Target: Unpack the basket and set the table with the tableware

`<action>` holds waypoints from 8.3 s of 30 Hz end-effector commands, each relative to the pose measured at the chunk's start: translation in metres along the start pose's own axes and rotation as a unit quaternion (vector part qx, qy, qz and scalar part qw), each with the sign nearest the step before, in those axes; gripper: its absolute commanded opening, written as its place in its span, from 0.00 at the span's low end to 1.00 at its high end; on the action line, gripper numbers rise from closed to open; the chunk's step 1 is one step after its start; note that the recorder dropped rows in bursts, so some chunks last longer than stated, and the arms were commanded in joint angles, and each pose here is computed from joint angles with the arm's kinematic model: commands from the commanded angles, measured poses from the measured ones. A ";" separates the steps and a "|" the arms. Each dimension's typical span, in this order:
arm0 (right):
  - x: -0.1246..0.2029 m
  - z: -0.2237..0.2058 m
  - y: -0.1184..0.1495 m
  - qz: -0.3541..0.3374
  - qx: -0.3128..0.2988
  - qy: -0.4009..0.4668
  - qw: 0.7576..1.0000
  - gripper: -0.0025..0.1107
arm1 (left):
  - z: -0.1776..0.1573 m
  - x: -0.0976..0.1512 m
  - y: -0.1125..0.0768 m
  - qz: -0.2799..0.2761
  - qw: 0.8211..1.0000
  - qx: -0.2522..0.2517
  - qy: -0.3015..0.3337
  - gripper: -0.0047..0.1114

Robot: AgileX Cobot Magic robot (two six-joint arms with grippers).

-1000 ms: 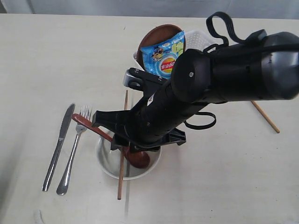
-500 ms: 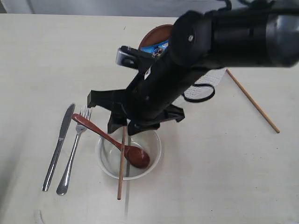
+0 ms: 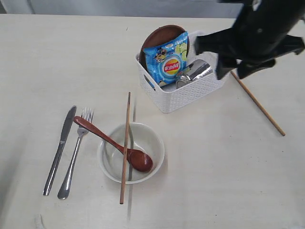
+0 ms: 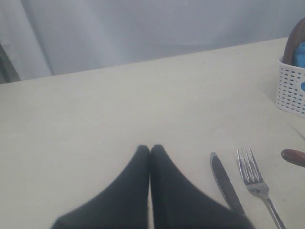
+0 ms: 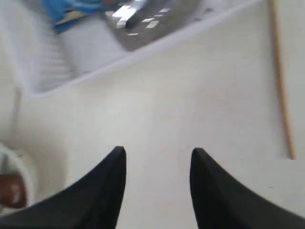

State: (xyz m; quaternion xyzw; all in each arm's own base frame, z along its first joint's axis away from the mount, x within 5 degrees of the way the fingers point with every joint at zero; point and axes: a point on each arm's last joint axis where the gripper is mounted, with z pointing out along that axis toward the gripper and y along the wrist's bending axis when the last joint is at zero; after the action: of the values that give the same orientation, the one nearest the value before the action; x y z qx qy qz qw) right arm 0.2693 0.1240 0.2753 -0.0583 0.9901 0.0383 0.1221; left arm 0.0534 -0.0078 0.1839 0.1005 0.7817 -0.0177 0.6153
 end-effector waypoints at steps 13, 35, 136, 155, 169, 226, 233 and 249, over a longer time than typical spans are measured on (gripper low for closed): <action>-0.033 0.119 -0.110 -0.094 0.067 0.093 0.989 0.39 | 0.000 0.000 0.000 -0.001 1.000 -0.001 -0.004 0.04; -0.040 0.184 -0.116 -0.138 0.073 0.130 0.979 0.02 | 0.000 0.000 0.000 -0.001 1.000 -0.001 -0.004 0.04; 0.054 0.116 0.120 0.050 -0.246 0.090 0.964 0.02 | 0.000 0.000 0.000 -0.001 1.000 -0.001 -0.004 0.04; 0.055 0.121 0.121 0.021 -0.246 0.101 0.964 0.42 | 0.000 0.000 0.000 -0.001 1.000 -0.001 -0.004 0.04; 0.056 0.108 0.134 -0.041 -0.267 0.093 0.958 0.43 | 0.000 0.000 0.000 -0.001 1.000 -0.001 -0.004 0.04; -0.035 -0.001 0.047 -0.098 0.029 -0.084 0.991 0.43 | 0.000 0.000 0.000 -0.001 1.000 -0.001 -0.004 0.04; -0.053 0.024 0.057 -0.116 0.043 -0.033 0.992 0.43 | 0.000 0.000 0.000 -0.001 1.000 -0.001 -0.004 0.04; -0.105 0.087 0.059 -0.095 0.069 0.052 0.992 0.52 | 0.000 0.000 0.000 -0.001 1.000 -0.001 -0.004 0.04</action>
State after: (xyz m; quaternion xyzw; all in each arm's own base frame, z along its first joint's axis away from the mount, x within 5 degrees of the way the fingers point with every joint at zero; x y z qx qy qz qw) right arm 0.3656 0.2113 0.2260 -0.1828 0.9783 -0.0528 0.0822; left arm 0.0534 -0.0078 0.1839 0.1005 0.7817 -0.0177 0.6153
